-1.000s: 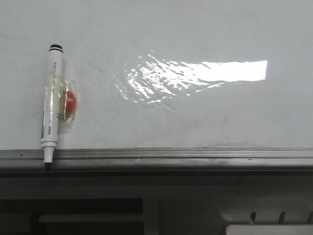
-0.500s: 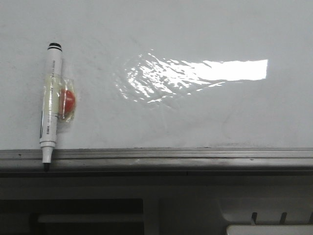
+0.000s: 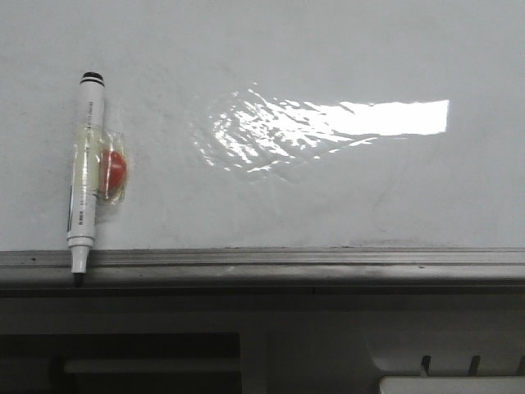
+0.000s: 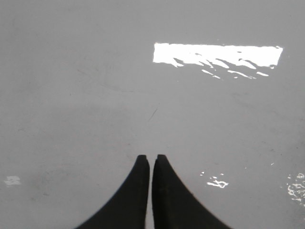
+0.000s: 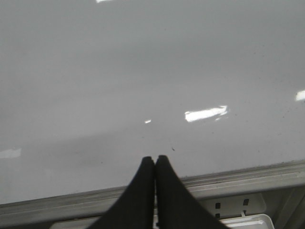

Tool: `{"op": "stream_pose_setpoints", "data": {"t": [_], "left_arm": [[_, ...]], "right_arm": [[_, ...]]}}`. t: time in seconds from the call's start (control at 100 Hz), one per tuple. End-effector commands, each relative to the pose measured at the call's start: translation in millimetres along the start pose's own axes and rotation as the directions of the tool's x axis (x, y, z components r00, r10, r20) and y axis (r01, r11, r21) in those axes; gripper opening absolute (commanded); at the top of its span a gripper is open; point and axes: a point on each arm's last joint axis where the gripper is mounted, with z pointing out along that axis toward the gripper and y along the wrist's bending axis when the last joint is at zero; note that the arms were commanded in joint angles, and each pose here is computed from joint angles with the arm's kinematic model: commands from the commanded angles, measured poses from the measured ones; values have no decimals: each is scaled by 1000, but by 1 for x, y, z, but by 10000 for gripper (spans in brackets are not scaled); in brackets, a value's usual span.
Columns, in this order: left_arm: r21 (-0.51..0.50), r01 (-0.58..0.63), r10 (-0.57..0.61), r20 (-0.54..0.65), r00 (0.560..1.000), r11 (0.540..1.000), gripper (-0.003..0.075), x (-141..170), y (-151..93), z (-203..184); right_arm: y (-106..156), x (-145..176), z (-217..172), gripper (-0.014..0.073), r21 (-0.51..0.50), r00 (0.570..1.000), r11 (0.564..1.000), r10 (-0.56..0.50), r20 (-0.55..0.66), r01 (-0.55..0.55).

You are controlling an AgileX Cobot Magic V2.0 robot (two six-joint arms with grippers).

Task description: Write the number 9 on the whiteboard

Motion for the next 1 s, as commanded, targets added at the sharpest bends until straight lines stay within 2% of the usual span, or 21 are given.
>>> {"op": "stream_pose_setpoints", "data": {"t": [0.0, 0.06, 0.11, 0.17, 0.22, 0.28, 0.33, 0.46, 0.62, 0.83, 0.99], "left_arm": [[3, 4, -4, 72, 997, 1000, -19, -17, -1, 2], [4, 11, -11, 64, 998, 1000, -7, -17, -1, 4], [5, 22, -22, 61, 998, 1000, 41, -17, -1, 7], [10, 47, -48, 69, 996, 999, 158, -18, -1, 11], [8, 61, -61, 73, 995, 998, 284, -19, -1, 15], [1, 63, -62, 65, 996, 998, 387, -17, 0, 21], [-6, 79, -78, 74, 994, 997, 439, -15, 2, 28], [-2, 176, -175, 77, 982, 984, 439, -16, 2, 39], [63, 97, -100, 36, 994, 993, 439, -14, -6, 48], [284, 52, -55, 1, 999, 957, 439, -11, -34, 50], [458, 24, 6, -63, 998, 888, 439, -2, -58, 47]], "right_arm": [[2, -16, -3, -69, -7, 996, 1000, -2, 85, 2], [2, -16, -3, -69, -7, 997, 1000, -2, 83, 2], [2, -16, -3, -69, -7, 997, 1000, -2, 83, 2], [2, -16, -3, -69, -7, 997, 1000, -2, 83, 2], [2, -16, -3, -69, -7, 997, 1000, -2, 83, 2], [2, -16, -3, -69, -7, 997, 1000, -2, 83, 2], [2, -16, -3, -69, -7, 997, 1000, -2, 83, 2], [2, -16, -3, -69, -7, 997, 1000, -2, 83, 2], [2, -16, -3, -69, -7, 997, 1000, -2, 83, 2], [2, -16, -3, -69, -7, 997, 1000, -2, 83, 2], [2, -16, -3, -69, -7, 997, 1000, -2, 83, 2]]}}
